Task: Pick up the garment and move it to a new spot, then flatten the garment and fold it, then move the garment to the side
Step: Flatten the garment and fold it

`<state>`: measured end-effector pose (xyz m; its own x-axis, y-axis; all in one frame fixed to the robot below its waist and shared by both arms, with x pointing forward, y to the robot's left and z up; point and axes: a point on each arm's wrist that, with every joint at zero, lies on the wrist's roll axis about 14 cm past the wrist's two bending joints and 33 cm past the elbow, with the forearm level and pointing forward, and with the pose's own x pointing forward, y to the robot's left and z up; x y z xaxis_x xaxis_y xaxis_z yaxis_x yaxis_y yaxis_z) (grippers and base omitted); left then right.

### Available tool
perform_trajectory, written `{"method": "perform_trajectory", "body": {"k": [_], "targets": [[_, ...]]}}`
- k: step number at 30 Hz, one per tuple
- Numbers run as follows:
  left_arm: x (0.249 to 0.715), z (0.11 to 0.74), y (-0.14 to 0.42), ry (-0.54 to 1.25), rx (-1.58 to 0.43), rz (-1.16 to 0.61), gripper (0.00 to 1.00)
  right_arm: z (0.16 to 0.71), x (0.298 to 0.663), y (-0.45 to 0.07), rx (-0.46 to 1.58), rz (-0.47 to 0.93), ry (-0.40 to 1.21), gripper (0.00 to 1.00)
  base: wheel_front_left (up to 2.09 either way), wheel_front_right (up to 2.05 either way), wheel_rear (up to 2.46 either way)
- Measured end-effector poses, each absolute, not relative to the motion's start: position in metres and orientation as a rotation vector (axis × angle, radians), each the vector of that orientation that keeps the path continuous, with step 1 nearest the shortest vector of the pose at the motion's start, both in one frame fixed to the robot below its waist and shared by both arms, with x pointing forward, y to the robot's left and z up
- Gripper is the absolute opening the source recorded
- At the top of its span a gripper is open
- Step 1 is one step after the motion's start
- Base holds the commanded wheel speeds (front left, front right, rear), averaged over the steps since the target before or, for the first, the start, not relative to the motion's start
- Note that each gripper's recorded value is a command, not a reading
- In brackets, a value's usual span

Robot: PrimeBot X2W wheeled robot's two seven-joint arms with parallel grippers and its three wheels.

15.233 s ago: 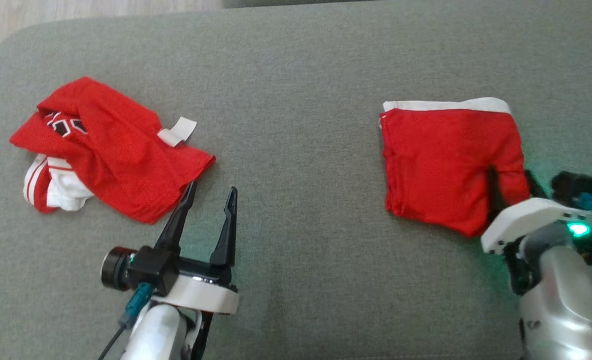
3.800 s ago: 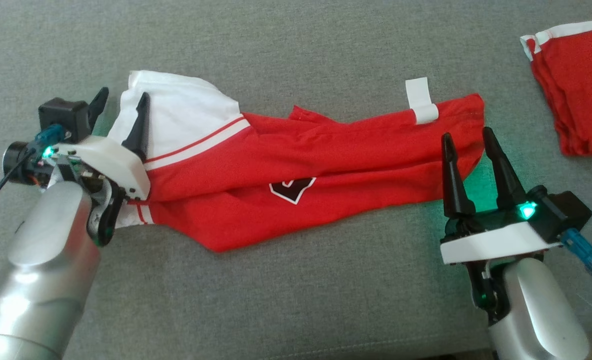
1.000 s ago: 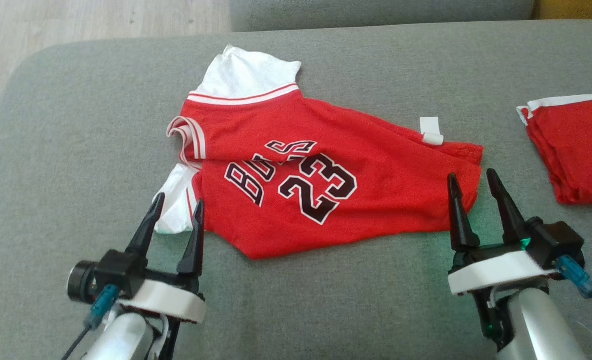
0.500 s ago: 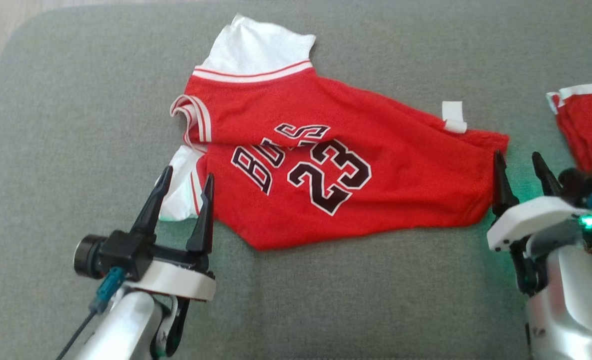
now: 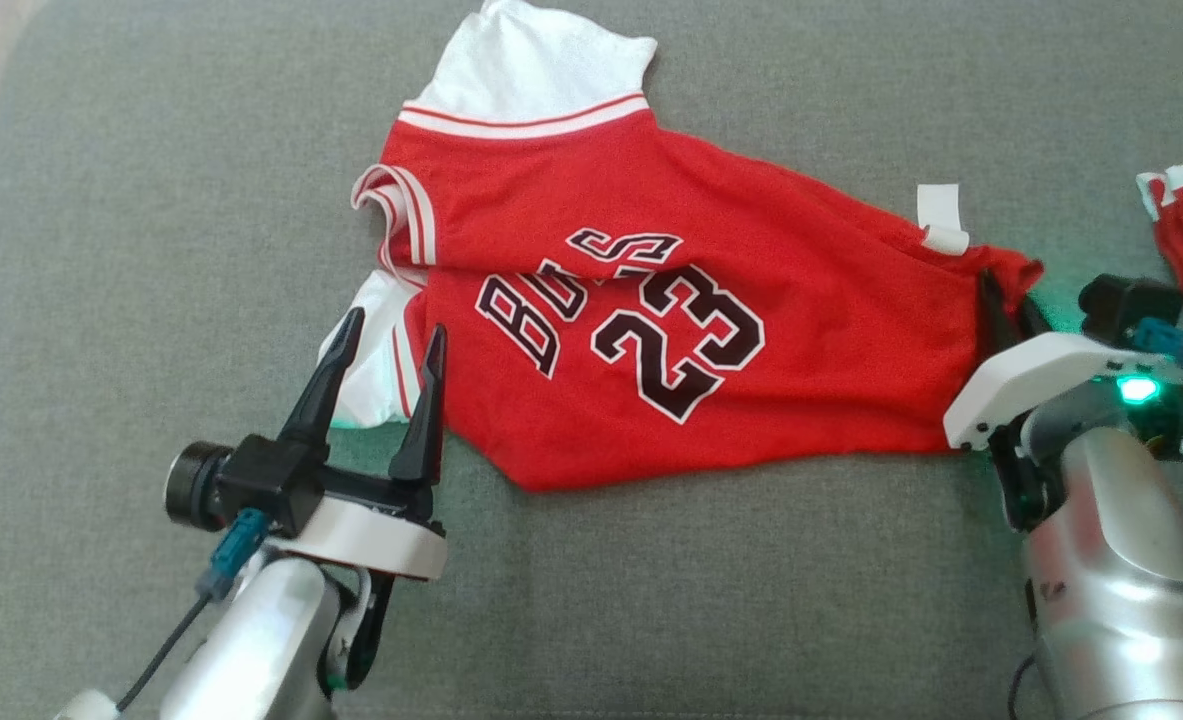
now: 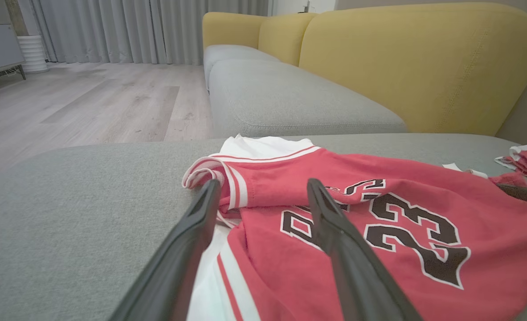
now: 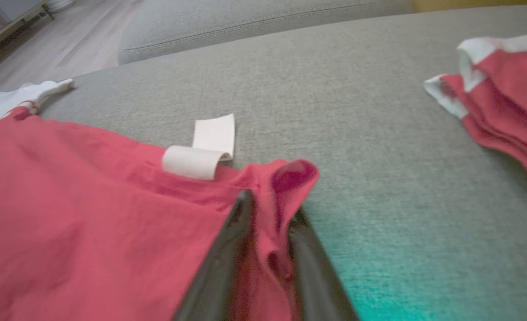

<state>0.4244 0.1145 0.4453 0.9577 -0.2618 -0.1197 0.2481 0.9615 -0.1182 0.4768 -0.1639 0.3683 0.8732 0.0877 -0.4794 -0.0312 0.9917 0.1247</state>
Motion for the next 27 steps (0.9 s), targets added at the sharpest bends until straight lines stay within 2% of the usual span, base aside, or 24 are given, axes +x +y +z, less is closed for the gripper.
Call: {"method": "perform_trajectory", "body": {"k": [7,16,20,27], "targets": [[0.422,0.460,0.115,0.096,-0.115,-0.246,1.00,0.399,0.489,-0.162,0.046,0.087,0.386,0.00,0.00,0.00,0.00],[0.419,0.463,0.127,0.085,-0.132,-0.200,1.00,0.505,0.581,-0.155,-0.113,0.153,0.117,0.00,0.00,0.00,0.00],[0.416,0.459,0.136,0.095,-0.142,-0.164,1.00,0.523,0.610,-0.144,-0.182,0.184,0.098,0.00,0.00,0.00,0.00],[0.411,0.454,0.148,0.109,-0.145,-0.120,1.00,0.516,0.642,-0.109,-0.269,0.256,0.134,0.00,0.00,0.00,0.00]]}}
